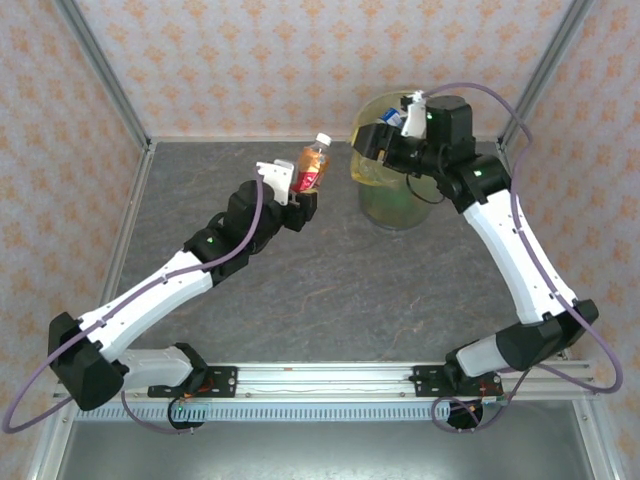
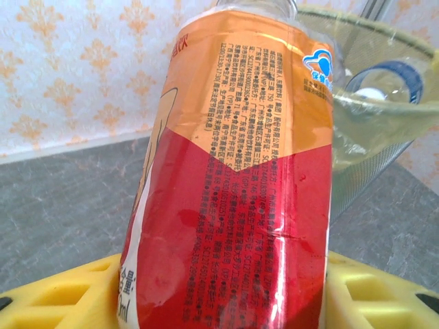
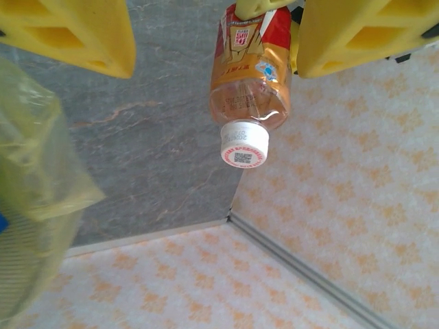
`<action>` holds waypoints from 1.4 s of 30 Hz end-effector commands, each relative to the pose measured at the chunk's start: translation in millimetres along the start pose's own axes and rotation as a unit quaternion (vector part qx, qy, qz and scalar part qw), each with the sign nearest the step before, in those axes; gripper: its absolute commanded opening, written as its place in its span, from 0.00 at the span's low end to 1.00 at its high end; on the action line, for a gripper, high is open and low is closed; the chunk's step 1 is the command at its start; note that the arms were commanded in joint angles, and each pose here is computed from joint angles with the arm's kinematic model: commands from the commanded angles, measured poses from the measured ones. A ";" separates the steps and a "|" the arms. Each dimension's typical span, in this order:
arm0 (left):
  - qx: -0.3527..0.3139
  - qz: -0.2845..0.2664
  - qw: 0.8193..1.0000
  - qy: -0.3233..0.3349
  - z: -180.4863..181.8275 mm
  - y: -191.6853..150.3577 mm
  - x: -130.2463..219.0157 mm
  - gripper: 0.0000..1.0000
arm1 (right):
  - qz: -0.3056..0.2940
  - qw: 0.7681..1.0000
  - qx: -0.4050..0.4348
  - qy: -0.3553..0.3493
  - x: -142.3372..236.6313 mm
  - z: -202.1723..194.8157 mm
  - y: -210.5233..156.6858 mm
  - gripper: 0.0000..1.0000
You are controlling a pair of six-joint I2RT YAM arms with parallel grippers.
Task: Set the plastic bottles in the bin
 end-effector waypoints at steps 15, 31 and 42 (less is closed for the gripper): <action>-0.036 -0.014 0.998 -0.039 -6.1 12.8 41.2 0.56 | 0.078 0.993 0.036 0.082 -54.0 61.2 -6.8 0.58; -0.048 -0.006 0.997 -0.052 -9.2 11.7 46.3 0.55 | 0.077 0.991 0.027 0.107 -53.2 73.0 -7.3 0.29; -0.014 -0.042 0.998 -0.039 -10.3 42.7 55.7 0.99 | -0.035 0.997 0.013 0.060 -11.2 67.0 34.9 0.29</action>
Point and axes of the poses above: each hand's point on the last joint's axis, 136 mm out from that joint toward the fingers, its own x axis back along the fingers, its own z axis along the line the jaws close on, y = z × x, the point moved 3 cm from there along x, back along the fingers, and after that the axes turned 7 degrees about x, right-handed, at the moved point
